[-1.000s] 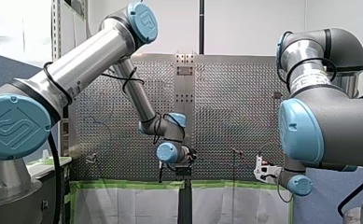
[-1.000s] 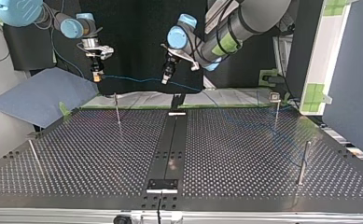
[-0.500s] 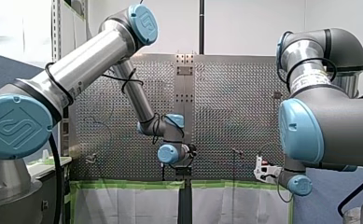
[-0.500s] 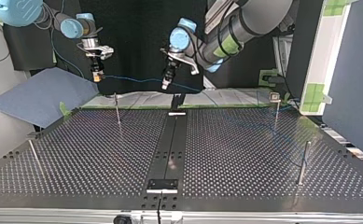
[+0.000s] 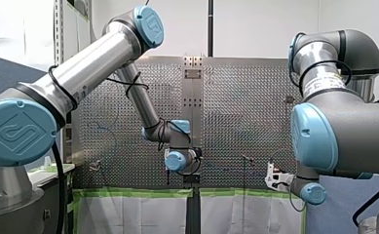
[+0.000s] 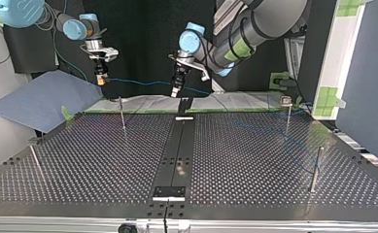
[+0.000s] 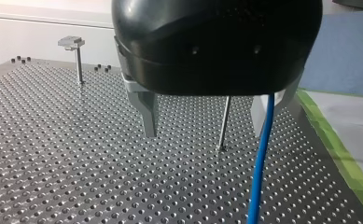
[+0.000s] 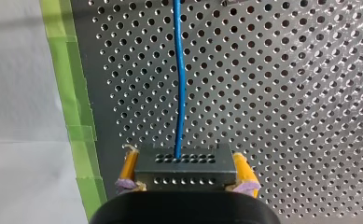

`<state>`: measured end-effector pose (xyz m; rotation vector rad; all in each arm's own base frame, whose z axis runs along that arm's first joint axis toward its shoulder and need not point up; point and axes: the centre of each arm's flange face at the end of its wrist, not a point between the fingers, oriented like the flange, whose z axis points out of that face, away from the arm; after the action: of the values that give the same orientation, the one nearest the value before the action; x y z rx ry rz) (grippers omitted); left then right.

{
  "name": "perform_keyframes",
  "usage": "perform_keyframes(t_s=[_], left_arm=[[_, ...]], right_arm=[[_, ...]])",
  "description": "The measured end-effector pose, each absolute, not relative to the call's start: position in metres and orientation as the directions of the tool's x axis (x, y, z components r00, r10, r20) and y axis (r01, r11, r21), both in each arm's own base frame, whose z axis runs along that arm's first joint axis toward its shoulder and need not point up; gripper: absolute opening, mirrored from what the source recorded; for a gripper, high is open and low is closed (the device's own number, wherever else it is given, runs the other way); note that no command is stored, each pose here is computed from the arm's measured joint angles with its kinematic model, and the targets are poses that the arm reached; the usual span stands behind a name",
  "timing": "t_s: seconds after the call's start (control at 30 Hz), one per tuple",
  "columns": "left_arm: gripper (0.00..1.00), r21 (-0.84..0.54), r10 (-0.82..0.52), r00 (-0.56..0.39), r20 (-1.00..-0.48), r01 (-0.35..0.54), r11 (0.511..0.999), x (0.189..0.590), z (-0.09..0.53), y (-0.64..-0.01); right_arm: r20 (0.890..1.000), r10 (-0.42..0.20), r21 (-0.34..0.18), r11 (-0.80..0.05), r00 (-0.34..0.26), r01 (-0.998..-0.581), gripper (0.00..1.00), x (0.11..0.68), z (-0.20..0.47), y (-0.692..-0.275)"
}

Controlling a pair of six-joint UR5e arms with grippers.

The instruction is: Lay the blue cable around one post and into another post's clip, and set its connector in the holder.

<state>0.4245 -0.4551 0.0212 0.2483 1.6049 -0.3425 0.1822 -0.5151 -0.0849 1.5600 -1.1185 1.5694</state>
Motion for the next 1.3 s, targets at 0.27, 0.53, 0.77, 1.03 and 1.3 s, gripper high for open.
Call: perform_keyframes(t_s=[0.27, 0.53, 0.77, 1.03, 1.3], left_arm=[[0.99, -0.055, -0.028, -0.079, -0.996, 0.368, 0.928, 0.4215, 0.0192, -0.4548], [0.99, -0.014, 0.019, -0.083, -0.996, 0.375, 0.927, 0.4192, 0.0168, -0.4532], [0.84, -0.004, 0.029, -0.079, -0.996, 0.388, 0.922, 0.4202, 0.0170, -0.4532], [0.34, 0.006, 0.044, -0.083, -0.996, 0.407, 0.913, 0.4193, 0.0163, -0.4538], [0.34, 0.008, 0.050, -0.088, -0.995, 0.427, 0.904, 0.4173, 0.0151, -0.4552]], right_arm=[[0.989, -0.119, -0.127, -0.405, -0.086, -0.905, 0.00, 0.1790, -0.0848, -0.5176], [0.988, -0.117, -0.136, -0.396, -0.097, -0.908, 0.00, 0.1781, -0.0842, -0.5196], [0.988, -0.118, -0.136, -0.398, -0.097, -0.907, 0.00, 0.1796, -0.0845, -0.5191], [0.988, -0.116, -0.137, -0.398, -0.098, -0.907, 0.00, 0.1796, -0.0844, -0.5196], [0.988, -0.113, -0.141, -0.388, -0.105, -0.911, 0.00, 0.1768, -0.0839, -0.5232]])
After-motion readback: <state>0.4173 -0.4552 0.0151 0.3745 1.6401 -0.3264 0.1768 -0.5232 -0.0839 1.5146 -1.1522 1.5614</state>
